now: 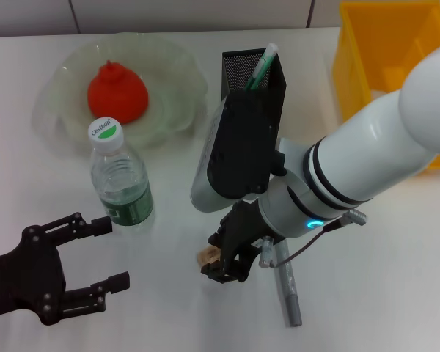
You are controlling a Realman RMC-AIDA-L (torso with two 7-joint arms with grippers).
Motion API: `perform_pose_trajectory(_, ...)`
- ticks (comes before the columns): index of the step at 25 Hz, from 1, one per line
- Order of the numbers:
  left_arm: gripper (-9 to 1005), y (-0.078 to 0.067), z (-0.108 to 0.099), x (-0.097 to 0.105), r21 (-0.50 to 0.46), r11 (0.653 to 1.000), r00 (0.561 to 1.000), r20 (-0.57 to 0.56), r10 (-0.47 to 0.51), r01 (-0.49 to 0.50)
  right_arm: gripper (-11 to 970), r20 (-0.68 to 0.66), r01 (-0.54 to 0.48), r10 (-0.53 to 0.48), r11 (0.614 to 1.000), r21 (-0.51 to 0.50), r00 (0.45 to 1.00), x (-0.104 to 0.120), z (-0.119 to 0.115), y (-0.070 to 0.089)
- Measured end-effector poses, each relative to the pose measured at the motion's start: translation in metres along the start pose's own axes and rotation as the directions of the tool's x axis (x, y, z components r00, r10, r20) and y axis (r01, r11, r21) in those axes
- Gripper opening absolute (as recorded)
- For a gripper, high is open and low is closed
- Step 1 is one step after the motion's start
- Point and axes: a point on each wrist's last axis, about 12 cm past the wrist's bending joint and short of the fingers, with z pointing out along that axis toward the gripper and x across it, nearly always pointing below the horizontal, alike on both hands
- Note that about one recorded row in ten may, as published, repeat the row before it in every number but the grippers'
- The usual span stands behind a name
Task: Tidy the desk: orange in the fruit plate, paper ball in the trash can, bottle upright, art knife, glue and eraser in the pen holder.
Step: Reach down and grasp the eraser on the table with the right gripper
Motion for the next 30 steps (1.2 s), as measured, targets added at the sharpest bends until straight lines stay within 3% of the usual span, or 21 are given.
perform_pose_trajectory(16, 800, 0.002, 0.001, -0.003, 0.004, 1.000, 1.000, 0.001, 0.012, -0.012, 429, -0.013, 0.021, -0.021, 1.000, 0.001, 1.000, 0.005, 0.008, -0.006)
perform_pose_trajectory(21, 800, 0.002, 0.002, -0.003, 0.005, 1.000, 1.000, 0.003, 0.012, -0.012, 302, -0.024, 0.037, -0.037, 0.999, 0.002, 0.999, 0.007, 0.012, -0.007)
perform_pose_trajectory(30, 800, 0.002, 0.003, -0.003, 0.005, 1.000, 1.000, 0.004, 0.012, -0.012, 175, -0.032, 0.055, -0.055, 0.998, -0.002, 0.998, 0.004, 0.013, -0.006)
